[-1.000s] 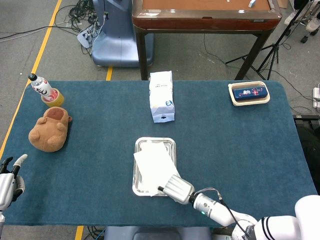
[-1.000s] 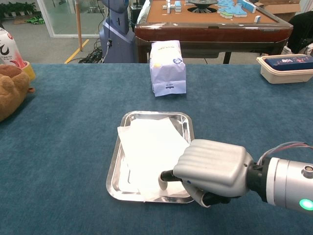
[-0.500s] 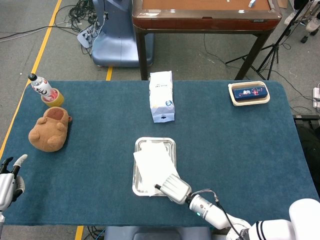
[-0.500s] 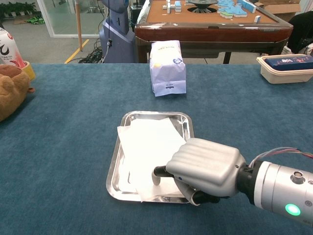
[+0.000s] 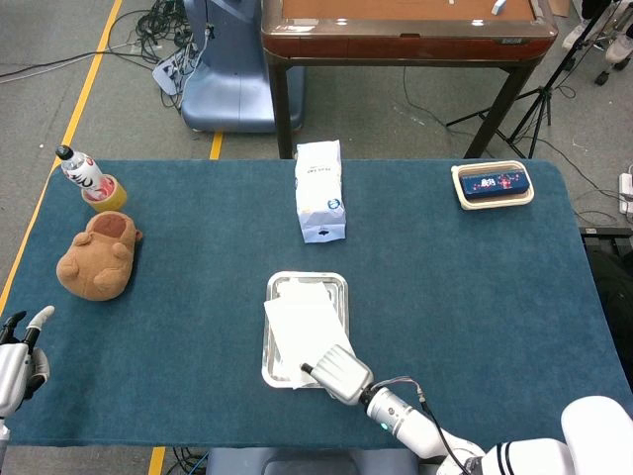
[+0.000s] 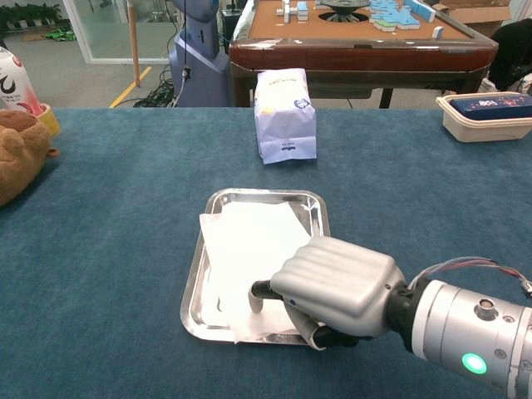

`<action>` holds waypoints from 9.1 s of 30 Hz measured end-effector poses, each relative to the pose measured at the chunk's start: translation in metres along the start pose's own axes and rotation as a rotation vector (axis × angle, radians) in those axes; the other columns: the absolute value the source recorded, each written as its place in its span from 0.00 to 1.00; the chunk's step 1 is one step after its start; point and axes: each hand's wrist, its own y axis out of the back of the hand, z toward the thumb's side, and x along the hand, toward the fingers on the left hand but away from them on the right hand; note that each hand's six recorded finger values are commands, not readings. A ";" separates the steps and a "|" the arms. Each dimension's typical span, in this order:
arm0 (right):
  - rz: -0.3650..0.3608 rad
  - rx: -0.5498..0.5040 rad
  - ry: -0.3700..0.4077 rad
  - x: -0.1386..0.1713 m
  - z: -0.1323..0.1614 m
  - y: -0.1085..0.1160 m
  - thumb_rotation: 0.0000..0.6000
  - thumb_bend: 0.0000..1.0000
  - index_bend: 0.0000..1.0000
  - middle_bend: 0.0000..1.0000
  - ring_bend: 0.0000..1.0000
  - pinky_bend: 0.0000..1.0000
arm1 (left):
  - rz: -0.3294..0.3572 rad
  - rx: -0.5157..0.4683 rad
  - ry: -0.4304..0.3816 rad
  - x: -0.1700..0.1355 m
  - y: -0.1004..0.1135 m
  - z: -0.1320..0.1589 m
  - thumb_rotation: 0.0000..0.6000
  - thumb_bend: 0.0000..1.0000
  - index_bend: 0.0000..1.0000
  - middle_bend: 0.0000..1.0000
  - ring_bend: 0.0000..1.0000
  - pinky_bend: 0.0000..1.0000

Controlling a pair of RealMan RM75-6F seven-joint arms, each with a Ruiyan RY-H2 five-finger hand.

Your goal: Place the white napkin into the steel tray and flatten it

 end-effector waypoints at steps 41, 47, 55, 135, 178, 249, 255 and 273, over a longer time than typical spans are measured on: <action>-0.021 -0.122 -0.164 -0.015 0.012 0.005 1.00 1.00 0.29 1.00 1.00 1.00 | -0.001 -0.007 0.000 0.000 0.001 -0.001 1.00 0.00 0.15 0.14 0.12 0.34; -0.056 -0.116 -0.178 -0.013 0.001 0.018 1.00 1.00 0.29 1.00 1.00 1.00 | -0.004 -0.002 0.001 0.000 0.000 0.000 1.00 0.00 0.15 0.14 0.12 0.34; -0.068 -0.079 -0.188 -0.008 -0.015 0.029 1.00 1.00 0.34 1.00 1.00 1.00 | -0.009 0.003 0.004 0.001 -0.001 -0.001 1.00 0.00 0.15 0.14 0.12 0.34; 0.087 0.002 -0.119 0.029 -0.031 -0.004 1.00 1.00 0.40 1.00 1.00 1.00 | -0.011 0.005 0.007 0.000 -0.001 -0.001 1.00 0.00 0.15 0.14 0.12 0.34; 0.101 -0.103 -0.209 0.021 -0.018 -0.007 1.00 1.00 0.40 1.00 1.00 1.00 | -0.008 0.004 0.007 -0.001 0.001 -0.002 1.00 0.00 0.15 0.14 0.12 0.34; 0.077 -0.175 -0.217 0.005 0.002 -0.008 1.00 1.00 0.38 1.00 1.00 1.00 | -0.012 0.003 0.012 -0.001 0.001 -0.002 1.00 0.00 0.15 0.14 0.12 0.34; 0.074 -0.179 -0.219 0.002 0.003 -0.008 1.00 1.00 0.38 1.00 1.00 1.00 | -0.012 0.001 0.010 -0.001 0.002 -0.003 1.00 0.00 0.15 0.14 0.12 0.34; 0.068 -0.178 -0.236 0.002 0.000 -0.006 1.00 1.00 0.38 1.00 1.00 1.00 | -0.013 0.003 0.010 -0.002 0.001 -0.002 1.00 0.00 0.15 0.14 0.12 0.34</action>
